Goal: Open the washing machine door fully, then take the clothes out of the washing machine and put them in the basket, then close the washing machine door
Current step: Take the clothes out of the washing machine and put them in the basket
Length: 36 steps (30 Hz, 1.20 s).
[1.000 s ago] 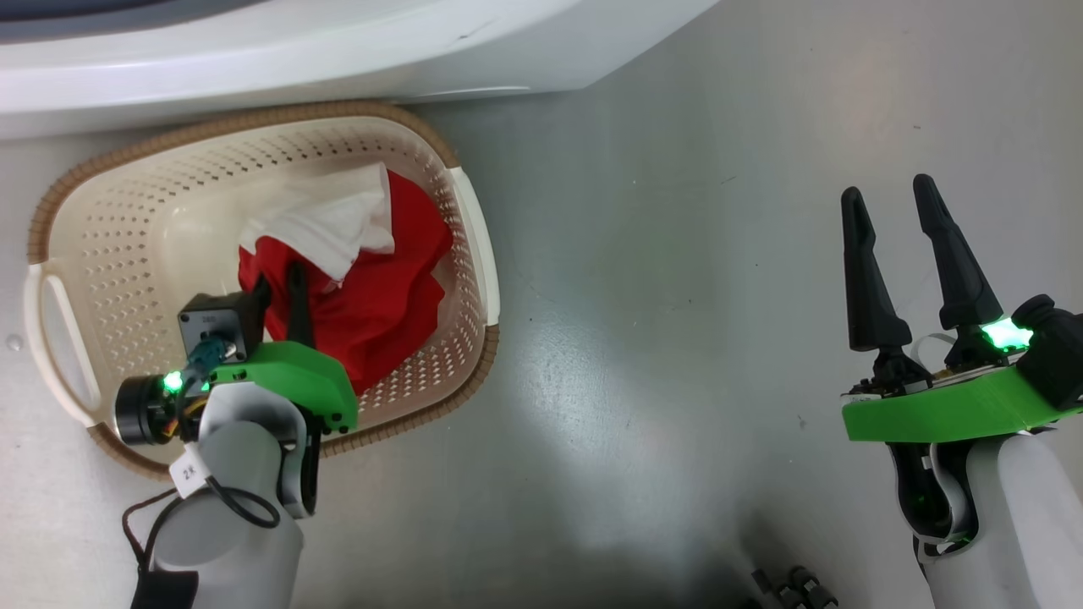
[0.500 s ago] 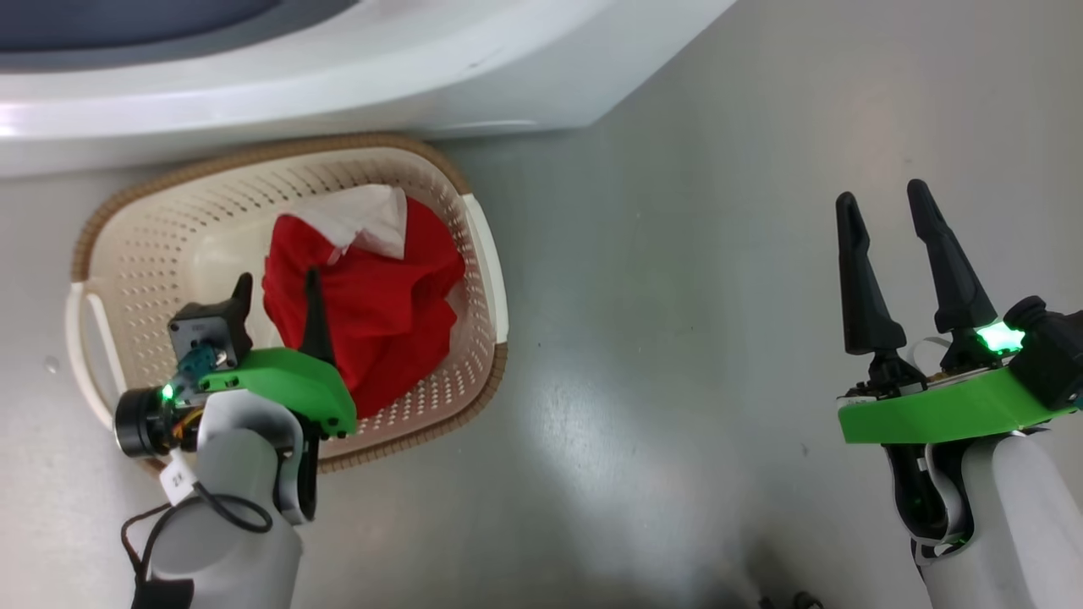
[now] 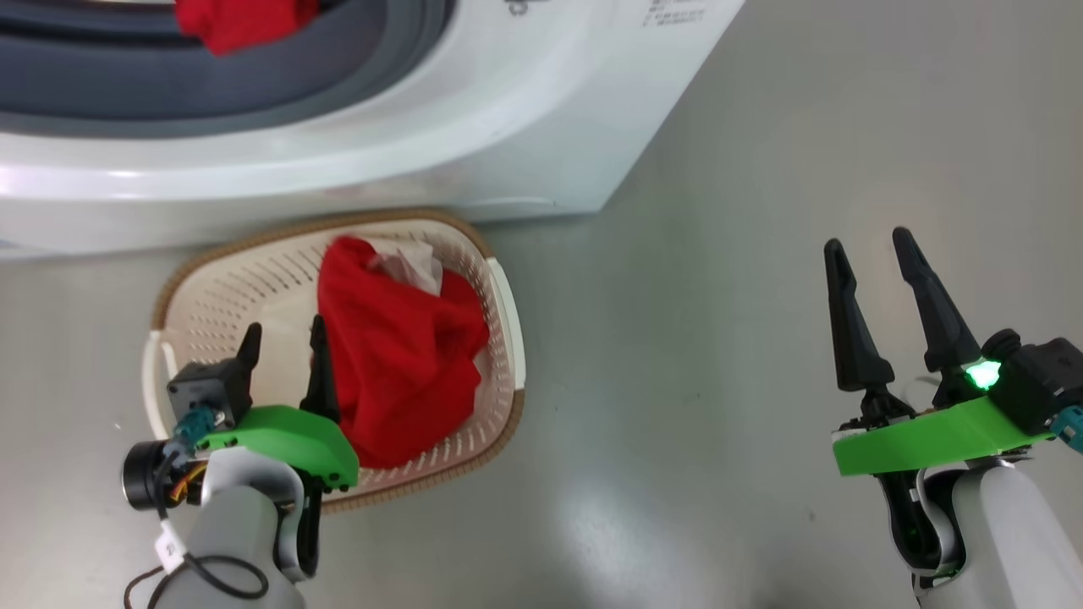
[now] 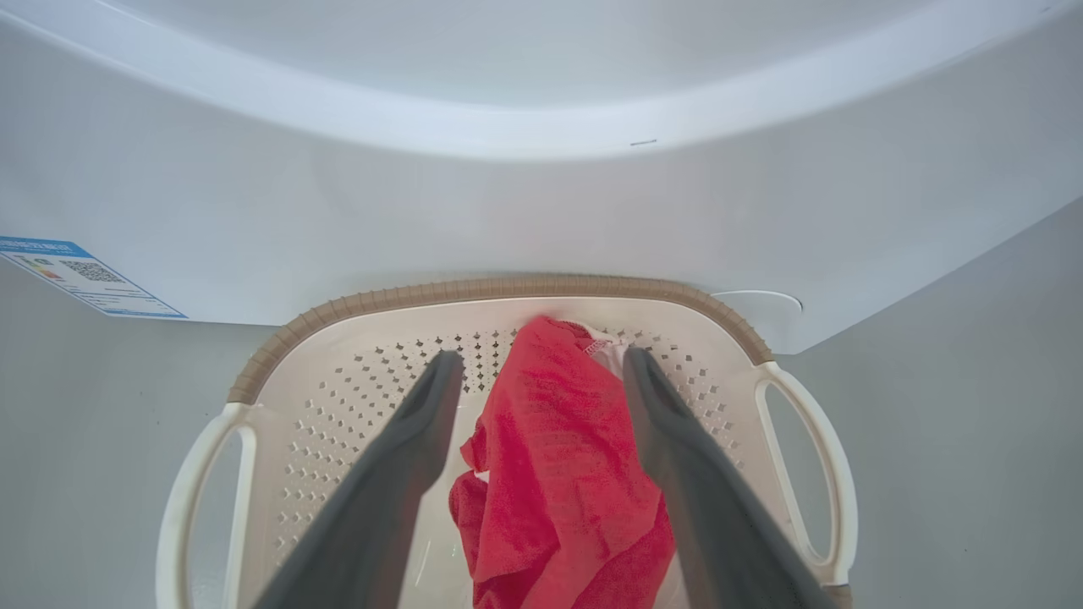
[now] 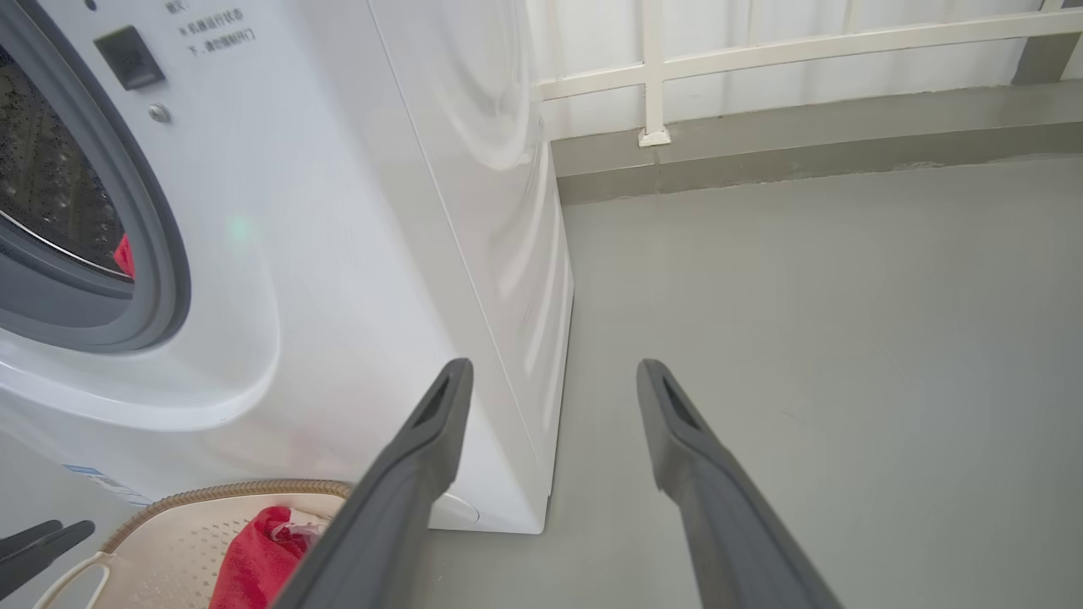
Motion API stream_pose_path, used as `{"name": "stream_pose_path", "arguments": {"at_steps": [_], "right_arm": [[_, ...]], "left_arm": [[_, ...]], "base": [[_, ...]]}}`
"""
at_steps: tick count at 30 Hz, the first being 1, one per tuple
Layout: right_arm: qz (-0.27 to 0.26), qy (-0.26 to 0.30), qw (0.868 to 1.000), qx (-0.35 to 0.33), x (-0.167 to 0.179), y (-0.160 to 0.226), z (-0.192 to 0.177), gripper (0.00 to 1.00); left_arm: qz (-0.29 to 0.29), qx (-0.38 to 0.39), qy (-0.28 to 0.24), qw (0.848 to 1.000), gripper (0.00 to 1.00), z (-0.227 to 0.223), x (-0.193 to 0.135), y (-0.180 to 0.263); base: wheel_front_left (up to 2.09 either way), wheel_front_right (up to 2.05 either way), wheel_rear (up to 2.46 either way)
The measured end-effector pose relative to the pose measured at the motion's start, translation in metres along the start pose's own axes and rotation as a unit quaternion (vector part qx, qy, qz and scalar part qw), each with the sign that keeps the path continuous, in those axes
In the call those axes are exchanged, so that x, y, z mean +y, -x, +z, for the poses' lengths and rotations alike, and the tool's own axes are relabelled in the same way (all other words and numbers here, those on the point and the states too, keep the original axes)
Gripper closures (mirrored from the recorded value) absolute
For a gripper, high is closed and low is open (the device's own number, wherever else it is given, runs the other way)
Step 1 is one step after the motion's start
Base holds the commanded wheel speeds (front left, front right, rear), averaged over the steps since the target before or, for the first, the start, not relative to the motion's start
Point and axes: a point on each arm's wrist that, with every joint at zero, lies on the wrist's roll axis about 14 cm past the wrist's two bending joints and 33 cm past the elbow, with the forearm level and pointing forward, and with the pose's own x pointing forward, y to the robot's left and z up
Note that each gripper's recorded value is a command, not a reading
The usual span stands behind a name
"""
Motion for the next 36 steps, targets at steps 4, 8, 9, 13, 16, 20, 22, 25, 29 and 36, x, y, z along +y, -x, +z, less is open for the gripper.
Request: {"name": "stream_pose_path", "arguments": {"at_steps": [4, 8, 9, 13, 16, 20, 22, 25, 29, 36], "right_arm": [[0.005, -0.002, 1.0, -0.01, 0.005, 0.008, 0.01, 0.0], [0.008, -0.002, 1.0, -0.013, 0.009, 0.019, 0.016, 0.0], [0.009, -0.002, 1.0, -0.014, 0.01, 0.022, 0.017, 0.0], [0.013, -0.004, 1.0, -0.02, 0.015, 0.034, 0.024, 0.0], [0.017, -0.005, 0.999, -0.028, 0.018, 0.041, 0.031, 0.0], [0.018, -0.006, 0.999, -0.033, 0.02, 0.054, 0.035, 0.0], [0.017, -0.007, 0.999, -0.034, 0.02, 0.06, 0.037, 0.0], [0.016, -0.008, 0.999, -0.037, 0.02, 0.069, 0.039, 0.0], [0.011, -0.005, 0.999, -0.041, 0.017, 0.081, 0.042, 0.0], [0.013, -0.006, 0.999, -0.039, 0.018, 0.098, 0.04, 0.0]], "left_arm": [[-0.005, -0.032, 0.002, 0.999, 0.0, 0.023, -0.001, 0.012], [-0.01, -0.062, -0.001, 0.998, 0.0, 0.043, -0.001, 0.028], [-0.011, -0.07, -0.003, 0.998, 0.0, 0.047, -0.001, 0.032], [-0.013, -0.099, -0.005, 0.995, 0.0, 0.065, 0.001, 0.05], [-0.017, -0.122, -0.008, 0.992, 0.0, 0.078, 0.002, 0.063], [-0.027, -0.151, -0.013, 0.988, 0.0, 0.093, -0.001, 0.081], [-0.028, -0.163, -0.016, 0.986, 0.0, 0.098, -0.002, 0.09], [-0.033, -0.182, -0.018, 0.983, 0.0, 0.106, -0.003, 0.104], [-0.035, -0.209, -0.022, 0.977, 0.0, 0.118, -0.004, 0.123], [-0.032, -0.235, -0.044, 0.971, 0.0, 0.123, -0.001, 0.153]], "base": [[0.0, 0.0, 0.0], [0.0, 0.0, 0.0], [0.0, 0.0, 0.0], [0.0, 0.0, 0.0], [0.0, 0.0, 0.0], [0.0, 0.0, 0.0], [0.0, 0.0, 0.0], [0.0, 0.0, 0.0], [0.0, 0.0, 0.0], [0.0, 0.0, 0.0]]}}
